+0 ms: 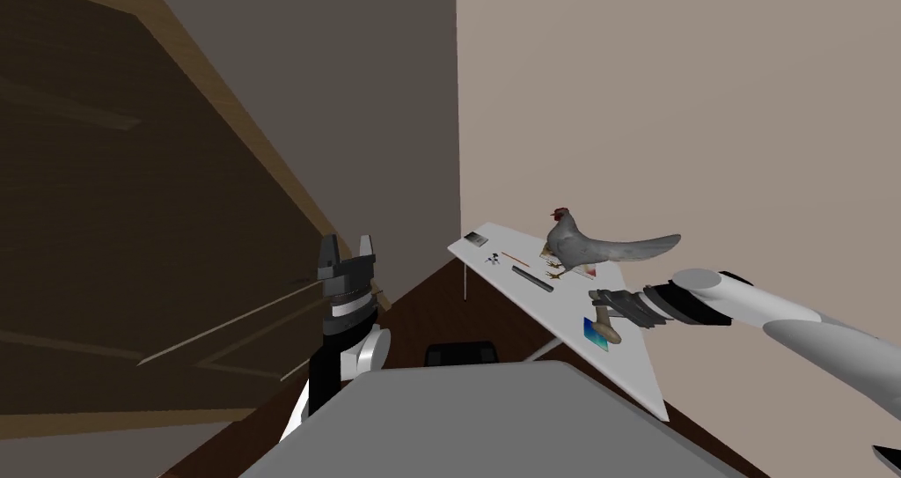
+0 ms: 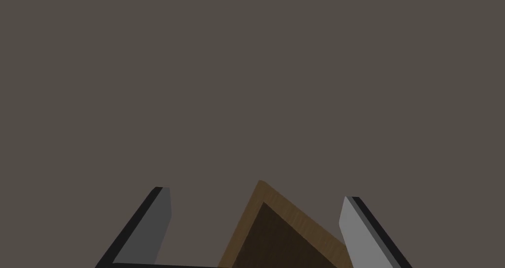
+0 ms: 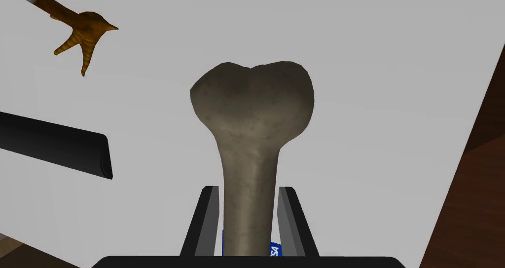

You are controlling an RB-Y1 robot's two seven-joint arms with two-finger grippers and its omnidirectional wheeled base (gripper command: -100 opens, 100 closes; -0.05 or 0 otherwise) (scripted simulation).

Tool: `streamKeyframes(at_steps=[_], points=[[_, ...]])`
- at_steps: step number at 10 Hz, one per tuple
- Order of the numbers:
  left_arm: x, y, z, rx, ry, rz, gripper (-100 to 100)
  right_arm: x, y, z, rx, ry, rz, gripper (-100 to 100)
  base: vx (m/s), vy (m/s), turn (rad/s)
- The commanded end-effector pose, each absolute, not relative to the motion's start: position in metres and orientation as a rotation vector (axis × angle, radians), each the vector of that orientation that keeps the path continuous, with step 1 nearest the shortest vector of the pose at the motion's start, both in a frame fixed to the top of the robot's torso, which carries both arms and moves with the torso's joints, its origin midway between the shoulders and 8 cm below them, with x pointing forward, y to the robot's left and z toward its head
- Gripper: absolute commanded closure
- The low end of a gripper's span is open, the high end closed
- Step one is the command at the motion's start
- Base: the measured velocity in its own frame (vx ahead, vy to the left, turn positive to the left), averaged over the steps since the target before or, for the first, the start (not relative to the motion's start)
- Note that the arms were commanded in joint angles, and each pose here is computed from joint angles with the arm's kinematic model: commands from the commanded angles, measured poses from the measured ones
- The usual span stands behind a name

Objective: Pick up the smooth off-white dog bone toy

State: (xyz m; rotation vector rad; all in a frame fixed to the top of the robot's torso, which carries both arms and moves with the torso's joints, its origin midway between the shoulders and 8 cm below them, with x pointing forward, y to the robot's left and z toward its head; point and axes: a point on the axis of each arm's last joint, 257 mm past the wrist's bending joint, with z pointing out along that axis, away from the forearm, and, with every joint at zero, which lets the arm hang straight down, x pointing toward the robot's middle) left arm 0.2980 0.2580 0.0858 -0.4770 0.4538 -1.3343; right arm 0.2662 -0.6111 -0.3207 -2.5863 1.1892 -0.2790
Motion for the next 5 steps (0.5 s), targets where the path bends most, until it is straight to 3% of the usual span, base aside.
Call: streamKeyframes(at_steps=[1,5], points=[[0.298,0.258,0.0858,-0.477,0.454,-1.334,0,0.2688,-0.6055,-0.3164,-2.598,1.157,-0.274,100,0.088,0.02,-0.135],[0.298,0.258,0.0858,-0.477,0.454,-1.334,0,0.2718,-0.5976,-0.3099,-2.619,1.103,-0.267,100,0.063,0.015,-0.132]])
